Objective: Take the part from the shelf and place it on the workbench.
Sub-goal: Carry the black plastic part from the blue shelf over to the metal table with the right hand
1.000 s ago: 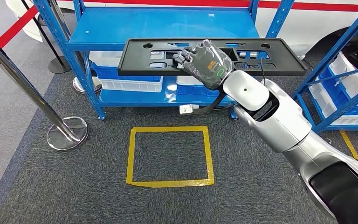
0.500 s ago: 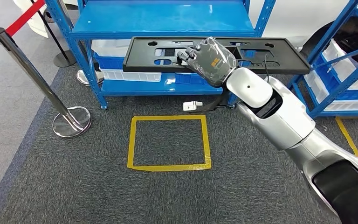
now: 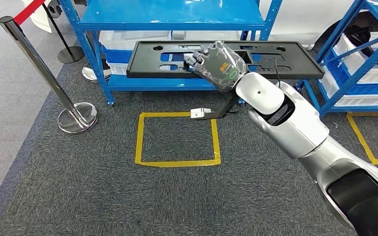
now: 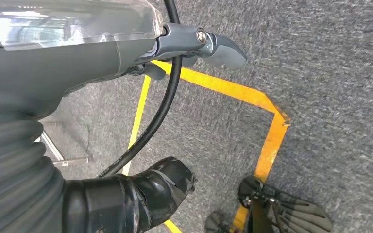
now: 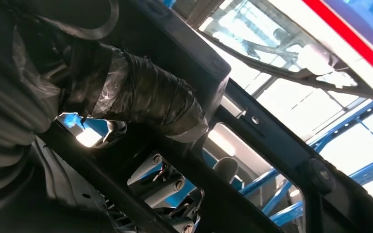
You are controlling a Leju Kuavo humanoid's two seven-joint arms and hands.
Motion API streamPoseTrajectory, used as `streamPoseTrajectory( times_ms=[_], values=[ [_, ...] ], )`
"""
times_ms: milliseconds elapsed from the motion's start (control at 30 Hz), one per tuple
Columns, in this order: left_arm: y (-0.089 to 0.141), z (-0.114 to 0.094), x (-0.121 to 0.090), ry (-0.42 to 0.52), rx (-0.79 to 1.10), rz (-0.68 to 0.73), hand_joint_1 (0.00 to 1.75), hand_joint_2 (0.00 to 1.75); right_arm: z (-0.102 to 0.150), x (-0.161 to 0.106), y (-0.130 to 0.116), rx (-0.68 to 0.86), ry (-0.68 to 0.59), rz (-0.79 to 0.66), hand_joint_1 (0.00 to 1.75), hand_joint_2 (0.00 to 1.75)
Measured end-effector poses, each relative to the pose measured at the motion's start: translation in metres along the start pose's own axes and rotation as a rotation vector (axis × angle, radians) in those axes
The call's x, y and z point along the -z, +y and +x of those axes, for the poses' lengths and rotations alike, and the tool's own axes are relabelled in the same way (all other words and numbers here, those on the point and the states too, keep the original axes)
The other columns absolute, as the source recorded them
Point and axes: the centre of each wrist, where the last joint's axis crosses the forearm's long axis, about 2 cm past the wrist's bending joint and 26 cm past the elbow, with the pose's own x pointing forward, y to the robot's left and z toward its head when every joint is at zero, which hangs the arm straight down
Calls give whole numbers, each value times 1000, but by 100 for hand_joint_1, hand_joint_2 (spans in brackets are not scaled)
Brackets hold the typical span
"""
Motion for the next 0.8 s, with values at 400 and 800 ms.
streamPoseTrajectory(
  times_ms=[400,800],
  values=[
    [1,-1,0,3,-7,2,0,175,0,1,-1,2,-1,-3,175,175],
    [1,0,0,1,4,2,0,175,0,1,1,13,-9,10,175,175]
  ],
)
